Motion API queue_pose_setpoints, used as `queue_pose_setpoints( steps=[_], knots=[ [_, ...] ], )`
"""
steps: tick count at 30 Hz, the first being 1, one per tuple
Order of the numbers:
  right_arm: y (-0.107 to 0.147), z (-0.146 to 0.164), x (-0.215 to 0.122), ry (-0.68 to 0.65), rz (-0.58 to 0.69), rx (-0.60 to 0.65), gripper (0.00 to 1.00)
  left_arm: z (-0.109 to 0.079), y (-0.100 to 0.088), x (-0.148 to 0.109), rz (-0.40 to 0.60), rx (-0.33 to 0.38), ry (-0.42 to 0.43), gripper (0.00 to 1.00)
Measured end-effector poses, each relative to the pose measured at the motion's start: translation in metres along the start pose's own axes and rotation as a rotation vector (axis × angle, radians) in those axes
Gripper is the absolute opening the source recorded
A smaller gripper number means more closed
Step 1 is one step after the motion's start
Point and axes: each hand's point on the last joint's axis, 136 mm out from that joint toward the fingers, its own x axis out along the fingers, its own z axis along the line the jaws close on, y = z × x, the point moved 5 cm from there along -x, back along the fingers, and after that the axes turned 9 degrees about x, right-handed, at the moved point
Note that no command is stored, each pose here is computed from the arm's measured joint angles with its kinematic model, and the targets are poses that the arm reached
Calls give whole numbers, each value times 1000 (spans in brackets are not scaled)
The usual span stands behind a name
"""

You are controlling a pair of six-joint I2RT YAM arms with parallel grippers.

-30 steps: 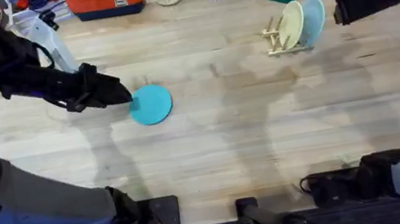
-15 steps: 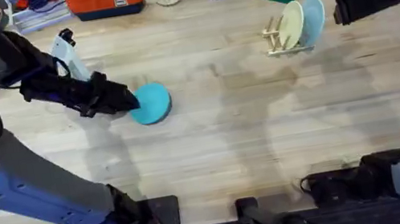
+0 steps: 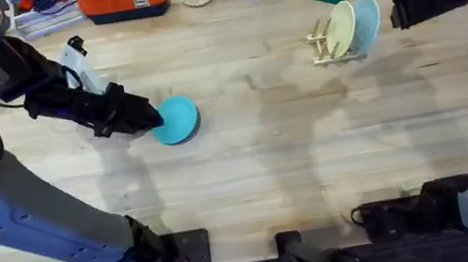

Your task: Pick up the plates from the table one by one and place each into a slot on the dish rack.

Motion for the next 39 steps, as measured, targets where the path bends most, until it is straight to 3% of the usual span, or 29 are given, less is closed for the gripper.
queue_pose_setpoints(
  steps=[14,21,31,39],
  knots=[
    [0,0,0,0,0,0,993,-2,-4,8,-63,6,73,41],
    [0,1,0,-10,0,1,993,-2,-7,17,-74,-36,181,41],
    [0,14,-1,-113,-3,1,994,-2,-8,19,-79,-43,202,41],
    [-9,34,15,-307,61,20,995,-2,-8,19,-79,-43,202,41]
  ],
)
